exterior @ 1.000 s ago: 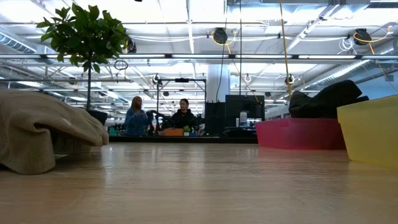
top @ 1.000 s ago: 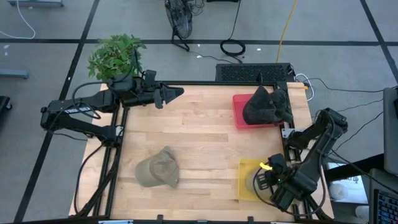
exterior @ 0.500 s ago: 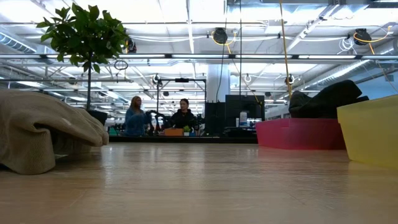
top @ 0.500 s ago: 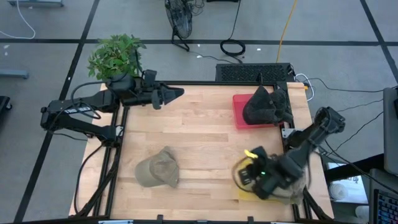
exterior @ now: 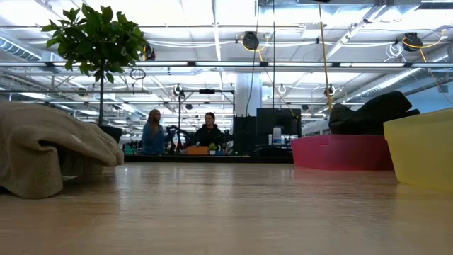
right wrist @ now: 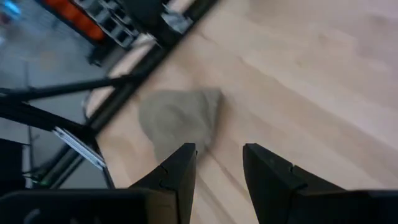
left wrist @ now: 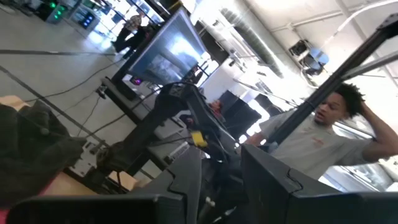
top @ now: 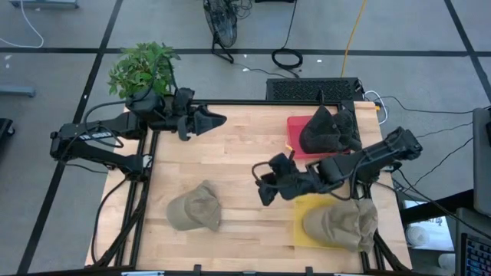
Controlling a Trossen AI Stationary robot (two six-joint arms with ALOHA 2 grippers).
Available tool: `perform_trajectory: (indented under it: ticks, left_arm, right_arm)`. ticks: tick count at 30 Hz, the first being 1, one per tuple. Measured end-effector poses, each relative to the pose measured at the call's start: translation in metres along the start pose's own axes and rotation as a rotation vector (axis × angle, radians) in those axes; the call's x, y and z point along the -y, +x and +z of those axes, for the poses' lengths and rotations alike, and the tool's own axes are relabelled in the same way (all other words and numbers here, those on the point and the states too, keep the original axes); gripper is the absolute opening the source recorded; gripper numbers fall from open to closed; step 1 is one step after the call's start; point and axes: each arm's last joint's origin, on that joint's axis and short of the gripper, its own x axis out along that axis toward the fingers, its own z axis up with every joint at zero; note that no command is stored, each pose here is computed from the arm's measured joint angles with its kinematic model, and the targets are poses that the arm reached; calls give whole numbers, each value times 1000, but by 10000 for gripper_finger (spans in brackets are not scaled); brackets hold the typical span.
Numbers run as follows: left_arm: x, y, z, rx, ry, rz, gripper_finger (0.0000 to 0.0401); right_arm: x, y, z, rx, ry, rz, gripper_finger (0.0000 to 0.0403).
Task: Pick & Place hat
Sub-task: Put the brown cap into the yellow bin
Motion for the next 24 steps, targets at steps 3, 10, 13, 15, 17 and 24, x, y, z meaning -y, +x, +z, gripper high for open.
perform_trajectory:
  ticks: [3, 10, 13, 15, 17, 24]
  left_arm:
    - [2, -3, 1, -3, 3, -14, 115]
    - [6, -11, 7, -1, 20, -51, 115]
    - [10, -13, 7, -16, 24, -80, 115]
    - [12, -15, 7, -28, 24, -93, 115]
    - [14, -16, 6, -34, 23, -102, 115]
    - [17, -15, 0, -68, 12, -109, 115]
  right_arm:
    - [-4, 4, 12, 42, -29, 66, 119]
    - [-13, 6, 28, 95, -162, 224, 119]
    - [-11, 9, 35, 102, -152, 236, 119]
    - [-5, 12, 40, 97, -108, 205, 119]
    - [3, 16, 42, 64, -60, 141, 118]
    - [33, 79, 7, -314, -1, -90, 108]
